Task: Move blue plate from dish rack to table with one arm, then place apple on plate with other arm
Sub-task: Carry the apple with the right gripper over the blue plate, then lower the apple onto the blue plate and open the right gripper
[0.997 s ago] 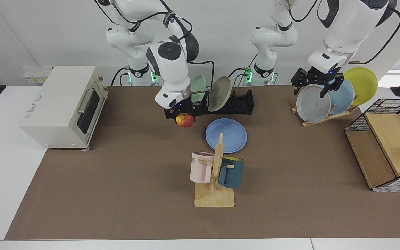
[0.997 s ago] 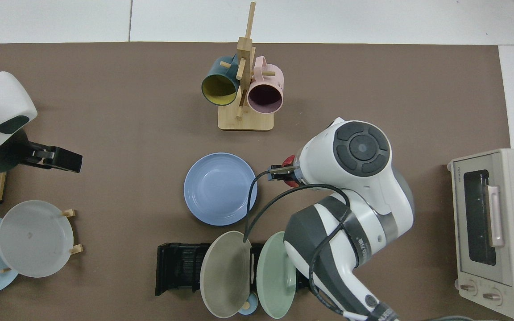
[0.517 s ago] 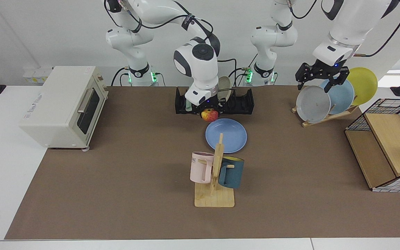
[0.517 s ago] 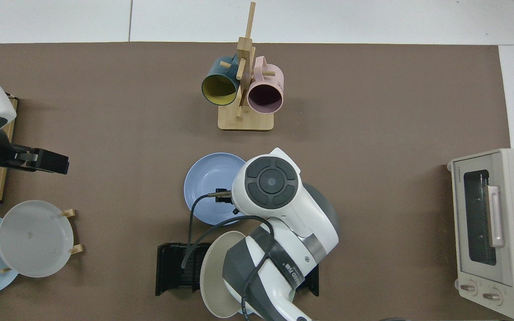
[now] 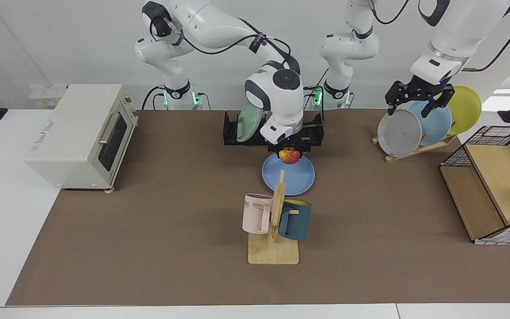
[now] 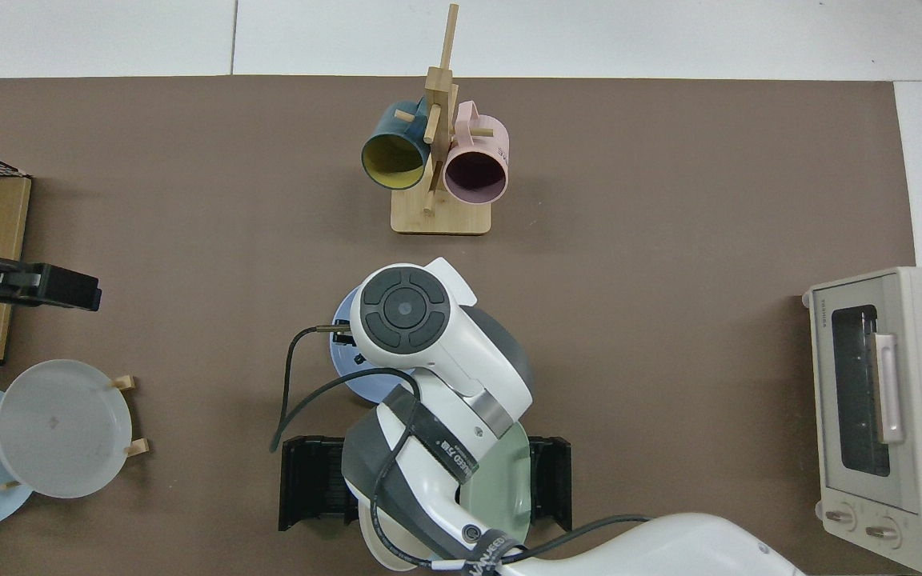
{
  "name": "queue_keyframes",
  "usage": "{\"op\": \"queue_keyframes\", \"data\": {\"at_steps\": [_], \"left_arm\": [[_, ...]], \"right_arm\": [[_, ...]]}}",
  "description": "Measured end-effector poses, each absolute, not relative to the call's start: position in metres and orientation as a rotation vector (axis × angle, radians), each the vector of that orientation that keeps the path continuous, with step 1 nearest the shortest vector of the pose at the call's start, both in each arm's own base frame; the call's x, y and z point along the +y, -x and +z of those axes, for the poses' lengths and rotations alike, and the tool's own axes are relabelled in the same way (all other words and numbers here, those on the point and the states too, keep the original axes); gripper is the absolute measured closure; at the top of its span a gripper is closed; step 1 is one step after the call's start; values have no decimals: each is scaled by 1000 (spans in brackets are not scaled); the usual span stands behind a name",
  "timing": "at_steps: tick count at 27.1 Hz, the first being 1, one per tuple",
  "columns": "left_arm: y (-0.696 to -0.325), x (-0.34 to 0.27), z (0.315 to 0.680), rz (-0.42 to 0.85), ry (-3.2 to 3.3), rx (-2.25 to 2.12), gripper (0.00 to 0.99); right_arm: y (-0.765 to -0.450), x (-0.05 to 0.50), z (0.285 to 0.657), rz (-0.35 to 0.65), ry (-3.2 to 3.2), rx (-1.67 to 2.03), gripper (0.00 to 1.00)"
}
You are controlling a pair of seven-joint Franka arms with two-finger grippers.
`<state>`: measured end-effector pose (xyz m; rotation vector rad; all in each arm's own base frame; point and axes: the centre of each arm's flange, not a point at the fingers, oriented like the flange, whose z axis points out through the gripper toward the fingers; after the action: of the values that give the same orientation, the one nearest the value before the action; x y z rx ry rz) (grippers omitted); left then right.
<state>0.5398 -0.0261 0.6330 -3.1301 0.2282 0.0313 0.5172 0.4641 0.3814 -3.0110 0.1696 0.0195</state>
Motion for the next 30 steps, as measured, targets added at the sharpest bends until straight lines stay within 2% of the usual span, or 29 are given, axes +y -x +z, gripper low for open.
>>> {"op": "queue_keyframes", "data": {"at_steps": [7,17,20,21,23,30], "left_arm": [[-540,-26,633,31,3130,228,0],[-540,-26,633,31,3130,228,0],[-540,-26,633,31,3130,228,0],[-540,-26,633,31,3130,228,0],[-540,-26,633,31,3130,229,0],[-540,-26,633,31,3130,229,0]], "right_arm": [[-525,468,342,23,3035,152,220],[-523,478,307,53,3032,137,220],[-521,481,307,51,3031,130,119],[-521,482,308,49,3030,127,26],[-521,484,312,39,3025,125,0],[-532,472,348,7,3026,152,0]]}}
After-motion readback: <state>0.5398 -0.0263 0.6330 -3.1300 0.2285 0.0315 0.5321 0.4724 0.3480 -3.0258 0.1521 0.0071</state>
